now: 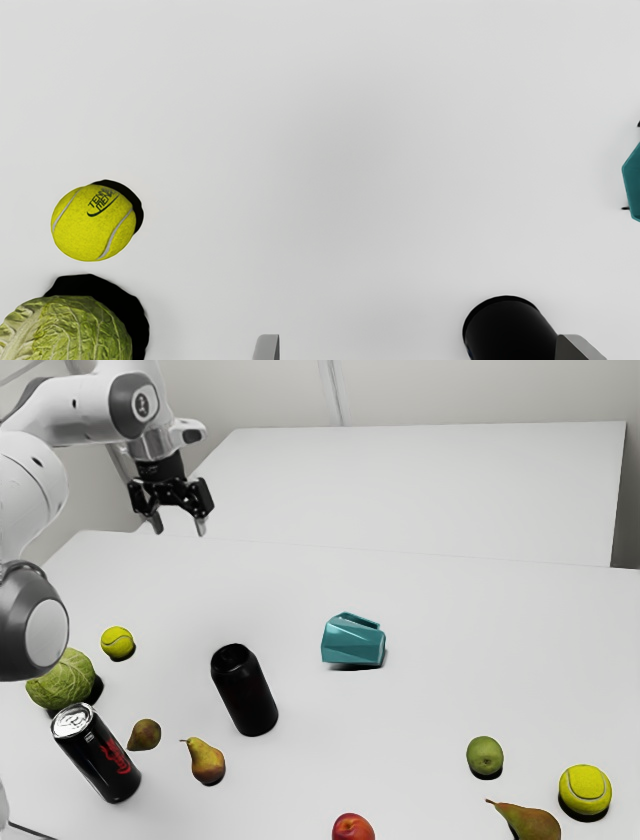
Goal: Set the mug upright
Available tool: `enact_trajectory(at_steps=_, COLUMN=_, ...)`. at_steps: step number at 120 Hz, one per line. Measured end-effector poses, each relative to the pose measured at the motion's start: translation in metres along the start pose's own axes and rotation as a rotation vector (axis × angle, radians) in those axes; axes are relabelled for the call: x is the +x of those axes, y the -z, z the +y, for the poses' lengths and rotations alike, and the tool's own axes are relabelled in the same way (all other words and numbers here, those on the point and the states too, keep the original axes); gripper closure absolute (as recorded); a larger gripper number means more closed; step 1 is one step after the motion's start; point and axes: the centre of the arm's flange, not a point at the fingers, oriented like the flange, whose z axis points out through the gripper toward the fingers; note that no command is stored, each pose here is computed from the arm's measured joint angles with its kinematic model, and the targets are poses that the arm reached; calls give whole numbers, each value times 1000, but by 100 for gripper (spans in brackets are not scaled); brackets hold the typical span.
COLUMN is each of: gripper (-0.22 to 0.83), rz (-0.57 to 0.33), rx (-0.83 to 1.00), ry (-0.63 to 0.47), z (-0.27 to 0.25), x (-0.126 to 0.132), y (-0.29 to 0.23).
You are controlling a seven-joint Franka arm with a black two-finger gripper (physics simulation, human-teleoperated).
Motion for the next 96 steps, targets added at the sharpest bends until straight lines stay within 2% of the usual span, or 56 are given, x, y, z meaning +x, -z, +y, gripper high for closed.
enact_trajectory(at_steps=20, gripper=0, rz=9, rx=-34, ry=-3, z=2, x=3, y=-5)
enact_trajectory(at_steps=30, gripper=0, rz=2, rx=-116, ry=-23, z=21, x=4, y=-29)
enact_trajectory(at_steps=39, gripper=0, rz=-8, rx=-187, ry=-31, z=38, x=-6, y=-61)
enact_trajectory(at_steps=50, gripper=0, rz=-7, rx=-285, ry=-2, z=46, x=-17, y=-96)
enact_trajectory(at_steps=71, gripper=0, rz=23, rx=-486, ry=62, z=71, x=-22, y=-139)
enact_trajectory(at_steps=96, gripper=0, rz=64, rx=-700, ry=149, z=92, x=-10, y=-184)
